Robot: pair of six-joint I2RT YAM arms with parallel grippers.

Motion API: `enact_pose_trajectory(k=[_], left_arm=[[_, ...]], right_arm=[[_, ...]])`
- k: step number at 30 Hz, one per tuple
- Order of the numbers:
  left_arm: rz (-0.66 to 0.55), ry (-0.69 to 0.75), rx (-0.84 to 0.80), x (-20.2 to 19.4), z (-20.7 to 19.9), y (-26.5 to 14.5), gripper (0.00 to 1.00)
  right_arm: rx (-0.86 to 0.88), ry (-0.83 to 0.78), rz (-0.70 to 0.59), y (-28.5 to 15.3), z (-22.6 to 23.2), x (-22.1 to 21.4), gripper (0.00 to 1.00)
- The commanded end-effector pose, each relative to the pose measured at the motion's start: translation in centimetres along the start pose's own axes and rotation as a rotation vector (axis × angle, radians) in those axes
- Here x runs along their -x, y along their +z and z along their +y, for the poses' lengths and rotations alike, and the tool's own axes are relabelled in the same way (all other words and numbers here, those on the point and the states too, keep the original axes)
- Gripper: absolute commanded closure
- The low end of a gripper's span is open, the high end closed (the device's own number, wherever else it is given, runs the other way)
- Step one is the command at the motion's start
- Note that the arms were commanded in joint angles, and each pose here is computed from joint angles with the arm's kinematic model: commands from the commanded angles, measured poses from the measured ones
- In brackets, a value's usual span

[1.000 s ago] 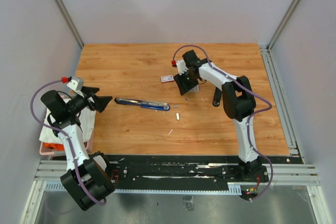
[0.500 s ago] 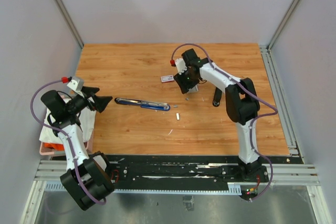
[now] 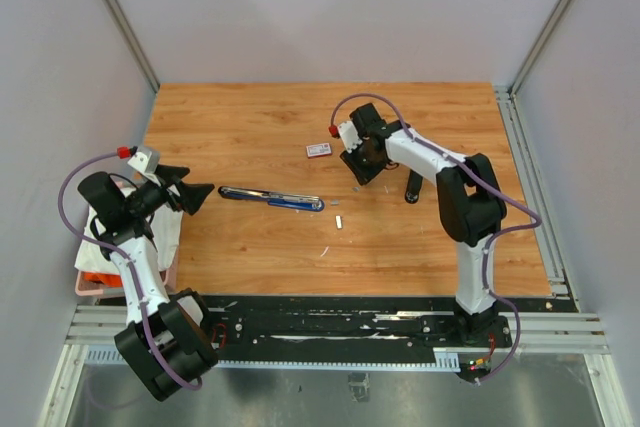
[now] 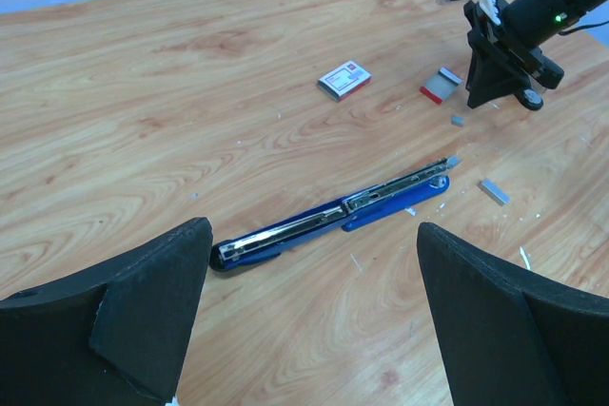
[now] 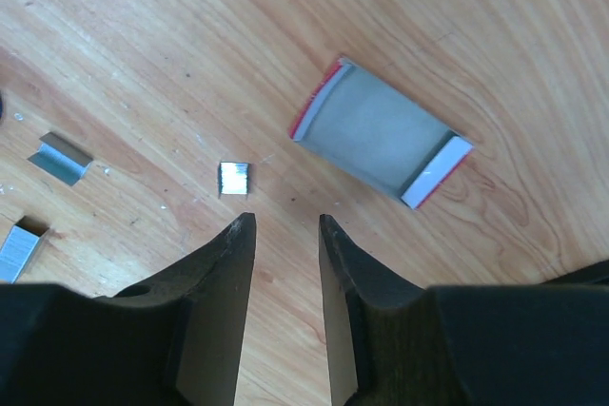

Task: Unload the staples from the stapler
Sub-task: Pick up the staple from the center of the board.

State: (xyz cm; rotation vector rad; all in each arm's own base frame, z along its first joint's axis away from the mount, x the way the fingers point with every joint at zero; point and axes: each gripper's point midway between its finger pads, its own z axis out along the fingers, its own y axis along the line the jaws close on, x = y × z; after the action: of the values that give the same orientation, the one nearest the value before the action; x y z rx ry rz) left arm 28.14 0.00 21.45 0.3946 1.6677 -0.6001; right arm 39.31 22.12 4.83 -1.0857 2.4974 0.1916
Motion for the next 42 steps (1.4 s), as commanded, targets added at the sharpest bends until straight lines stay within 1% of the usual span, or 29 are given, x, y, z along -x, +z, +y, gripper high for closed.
enact_pose_trajectory(k=[1,10,18,22,26,35,42], left_arm=[[-0.008,0.019,-0.012,0.7,0.0,-0.1,0.02],[-0.005,0.017,-0.011,0.6,0.0,-0.1,0.02],[-0.004,0.016,-0.012,0.5,0.0,-0.1,0.02],[-0.004,0.017,-0.013,0.5,0.0,-0.1,0.02],[-0.003,0.014,-0.014,0.4,0.1,-0.1,0.02],[-0.002,0.015,-0.016,0.4,0.1,-0.1,0.02],[-0.001,0.014,-0.017,0.4,0.1,-0.1,0.02]], right_arm=[[0.020,-0.043,0.025,1.0,1.8,-0.4,0.66],[0.001,-0.069,0.045,2.2,2.3,-0.2,0.67],[-0.010,-0.071,0.059,2.7,2.0,-0.3,0.76],[0.018,-0.072,0.041,2.3,2.6,0.1,0.77],[0.033,-0.075,0.014,1.6,2.8,0.8,0.74],[0.020,-0.075,0.029,2.2,2.5,0.8,0.75],[0.017,-0.062,0.007,1.3,2.1,1.2,0.75]])
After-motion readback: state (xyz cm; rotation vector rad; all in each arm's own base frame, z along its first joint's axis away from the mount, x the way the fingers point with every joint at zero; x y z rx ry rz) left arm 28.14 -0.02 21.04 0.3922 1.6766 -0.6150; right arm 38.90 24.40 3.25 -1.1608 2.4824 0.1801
